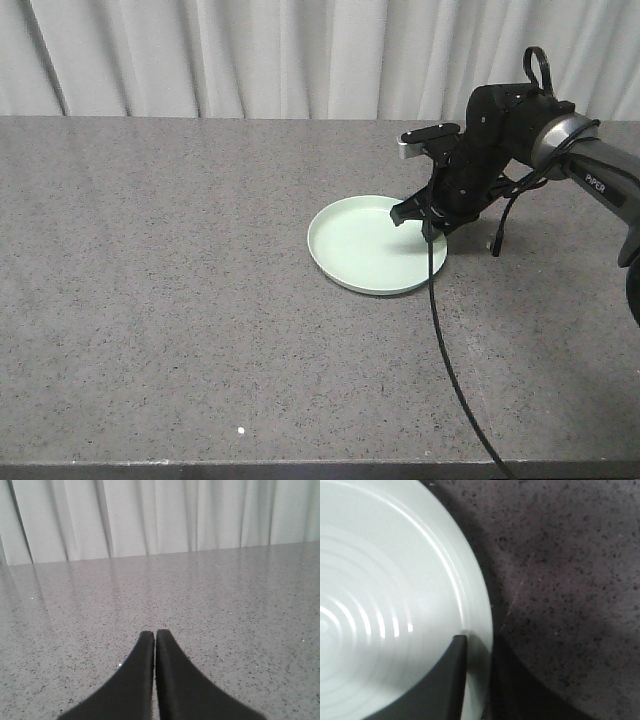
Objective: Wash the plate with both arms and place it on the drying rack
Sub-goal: 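Close the right gripper on the plate rim and lift it, then bring the held plate up in front of the robot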
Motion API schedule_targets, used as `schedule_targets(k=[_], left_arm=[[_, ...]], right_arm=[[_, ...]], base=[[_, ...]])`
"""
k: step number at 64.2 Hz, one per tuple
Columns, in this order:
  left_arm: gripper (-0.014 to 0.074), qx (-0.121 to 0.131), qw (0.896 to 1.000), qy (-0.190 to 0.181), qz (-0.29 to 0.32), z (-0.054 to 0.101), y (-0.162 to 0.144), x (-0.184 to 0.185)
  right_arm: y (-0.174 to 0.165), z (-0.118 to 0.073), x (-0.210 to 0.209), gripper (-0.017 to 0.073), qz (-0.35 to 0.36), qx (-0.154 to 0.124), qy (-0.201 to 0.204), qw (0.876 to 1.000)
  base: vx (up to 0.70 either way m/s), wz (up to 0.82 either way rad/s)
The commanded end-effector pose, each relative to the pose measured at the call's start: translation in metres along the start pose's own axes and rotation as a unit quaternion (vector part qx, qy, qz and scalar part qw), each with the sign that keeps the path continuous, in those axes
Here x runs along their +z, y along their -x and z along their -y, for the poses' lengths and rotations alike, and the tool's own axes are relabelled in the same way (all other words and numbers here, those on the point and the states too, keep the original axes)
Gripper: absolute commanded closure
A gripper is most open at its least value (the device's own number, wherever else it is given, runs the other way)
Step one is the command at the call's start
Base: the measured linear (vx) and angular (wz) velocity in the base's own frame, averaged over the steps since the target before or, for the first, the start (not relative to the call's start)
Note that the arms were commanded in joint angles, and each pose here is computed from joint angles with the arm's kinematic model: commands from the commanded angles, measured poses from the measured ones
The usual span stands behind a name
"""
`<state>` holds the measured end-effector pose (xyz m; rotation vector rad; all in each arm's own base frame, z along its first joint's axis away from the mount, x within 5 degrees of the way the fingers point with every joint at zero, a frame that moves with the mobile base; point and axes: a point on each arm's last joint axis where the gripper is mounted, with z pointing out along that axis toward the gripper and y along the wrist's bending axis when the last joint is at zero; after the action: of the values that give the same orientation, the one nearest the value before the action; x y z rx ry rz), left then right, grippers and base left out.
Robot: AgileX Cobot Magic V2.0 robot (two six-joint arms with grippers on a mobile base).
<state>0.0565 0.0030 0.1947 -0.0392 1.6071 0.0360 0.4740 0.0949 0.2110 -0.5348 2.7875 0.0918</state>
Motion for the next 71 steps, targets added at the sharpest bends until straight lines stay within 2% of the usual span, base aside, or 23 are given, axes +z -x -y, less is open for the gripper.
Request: schedule_targets(k=[1,12,21,29,37,47,52,71], left_arm=[[0.06,-0.006,0.999,-0.003,0.036,0.001,0.001,0.0],[0.06,-0.006,0.999,-0.003,0.036,0.001,0.001,0.0],[0.06,-0.006,0.999,-0.003,0.036,0.001,0.001,0.0],[0.06,-0.006,0.999,-0.003,0.036,0.001,0.001,0.0],[0.06,-0.006,0.999,-0.003,0.036,0.001,0.001,0.0],[0.06,-0.006,0.999,-0.003,0.036,0.001,0.001,0.0],[0.06,-0.006,0.999,-0.003,0.036,0.001,0.001,0.0],[0.06,-0.006,0.999,-0.003,0.036,0.001,0.001,0.0]], right_arm=[[0.007,0.002,-0.032,0.0576,0.042,-0.002,-0.012,0.999],[0.007,0.001,-0.039,0.057,0.043,-0.001,-0.01,0.999],[0.01,0.006,-0.067,0.057,0.068,0.011,-0.001,0.998],[0.009,0.012,-0.108,0.057,0.107,0.023,0.03,0.993],[0.002,0.017,-0.152,0.057,0.16,0.028,0.073,0.984],[-0.012,0.015,-0.204,0.0568,0.21,0.02,0.104,0.972],[-0.02,0.008,-0.225,0.0568,0.218,0.005,0.115,0.969],[-0.05,-0.015,-0.263,0.0566,0.254,-0.024,0.155,0.955]], base=[[0.0,0.0],[0.0,0.0],[0.0,0.0],[0.0,0.0],[0.0,0.0],[0.0,0.0],[0.0,0.0],[0.0,0.0]])
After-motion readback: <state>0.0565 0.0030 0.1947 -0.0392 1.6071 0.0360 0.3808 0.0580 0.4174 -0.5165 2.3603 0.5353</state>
